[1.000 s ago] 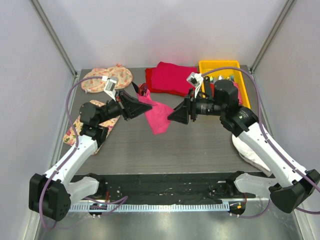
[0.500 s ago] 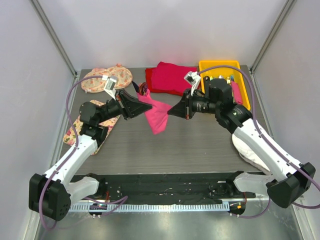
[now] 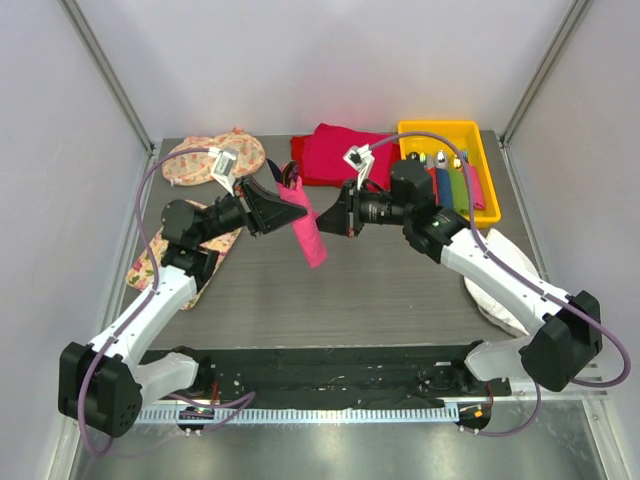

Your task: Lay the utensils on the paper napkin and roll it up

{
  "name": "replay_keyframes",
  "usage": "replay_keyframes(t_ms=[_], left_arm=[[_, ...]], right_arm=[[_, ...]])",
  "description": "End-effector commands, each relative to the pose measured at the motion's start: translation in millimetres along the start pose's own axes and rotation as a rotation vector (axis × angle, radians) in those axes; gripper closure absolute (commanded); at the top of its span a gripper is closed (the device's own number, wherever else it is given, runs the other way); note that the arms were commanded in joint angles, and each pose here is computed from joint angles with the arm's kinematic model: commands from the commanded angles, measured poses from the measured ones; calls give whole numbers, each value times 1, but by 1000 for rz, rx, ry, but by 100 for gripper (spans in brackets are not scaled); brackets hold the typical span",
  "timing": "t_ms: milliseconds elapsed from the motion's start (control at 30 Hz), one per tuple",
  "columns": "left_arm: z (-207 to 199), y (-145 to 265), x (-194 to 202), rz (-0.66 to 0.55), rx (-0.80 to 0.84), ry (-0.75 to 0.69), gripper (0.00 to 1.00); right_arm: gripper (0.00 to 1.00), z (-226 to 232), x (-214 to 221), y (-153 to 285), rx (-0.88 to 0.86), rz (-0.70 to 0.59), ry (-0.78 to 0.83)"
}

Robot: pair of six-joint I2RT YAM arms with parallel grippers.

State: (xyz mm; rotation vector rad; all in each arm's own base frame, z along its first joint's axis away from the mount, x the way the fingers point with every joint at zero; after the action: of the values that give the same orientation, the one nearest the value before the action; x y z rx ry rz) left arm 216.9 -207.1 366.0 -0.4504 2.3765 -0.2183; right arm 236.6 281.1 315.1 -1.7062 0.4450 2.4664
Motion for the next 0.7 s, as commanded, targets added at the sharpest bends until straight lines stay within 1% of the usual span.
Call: replay_keyframes(t_ms=[0, 167, 200, 267, 300, 333, 367, 433, 500, 600, 633, 667], left_arm=[[-30, -9, -16, -26, 81, -63, 100], [-27, -9, -14, -23, 73, -59, 100], [-26, -9, -14, -23, 71, -58, 100], [-24, -8, -13, -23, 62, -65, 100], [-23, -7, -12, -24, 57, -65, 100], [-20, -7, -11, -22, 47, -60, 100], [-19, -6, -11, -30, 41, -65, 100], [-16, -6, -11, -37, 28, -61, 100], [-11, -7, -11, -43, 12, -59, 100], [-3, -7, -14, -55, -20, -56, 100], [0, -7, -15, -57, -32, -54, 100], [2, -8, -15, -55, -38, -47, 100]], right_arm=[[99, 18, -12, -11, -79, -75, 49], [99, 20, -9, -10, -82, -63, 57], [99, 19, -11, -7, -69, -64, 95], [99, 17, -9, 0, -37, -34, 97], [95, 13, -11, 6, -13, -35, 126], [90, 10, -9, 12, 8, -4, 112], [78, 6, -9, 17, 26, 7, 117], [63, -2, -13, 34, 78, 20, 119], [50, -14, -22, 54, 144, 13, 120], [44, -13, -40, 86, 215, 18, 164], [44, -8, -50, 101, 245, 19, 200], [43, -4, -53, 106, 253, 25, 218]])
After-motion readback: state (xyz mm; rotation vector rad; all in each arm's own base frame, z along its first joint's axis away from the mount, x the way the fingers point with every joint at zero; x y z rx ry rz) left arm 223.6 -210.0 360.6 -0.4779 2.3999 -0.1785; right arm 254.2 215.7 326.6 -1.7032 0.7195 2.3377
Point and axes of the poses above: each gripper's point midway between its finger pads, its own y axis back along the fingers, its own z axis along the line the jaws close on, x = y × z, the point moved 5 cm from there along y, back along the fingers, and after that the axes turned 15 degrees about y, right-handed, at the moved point
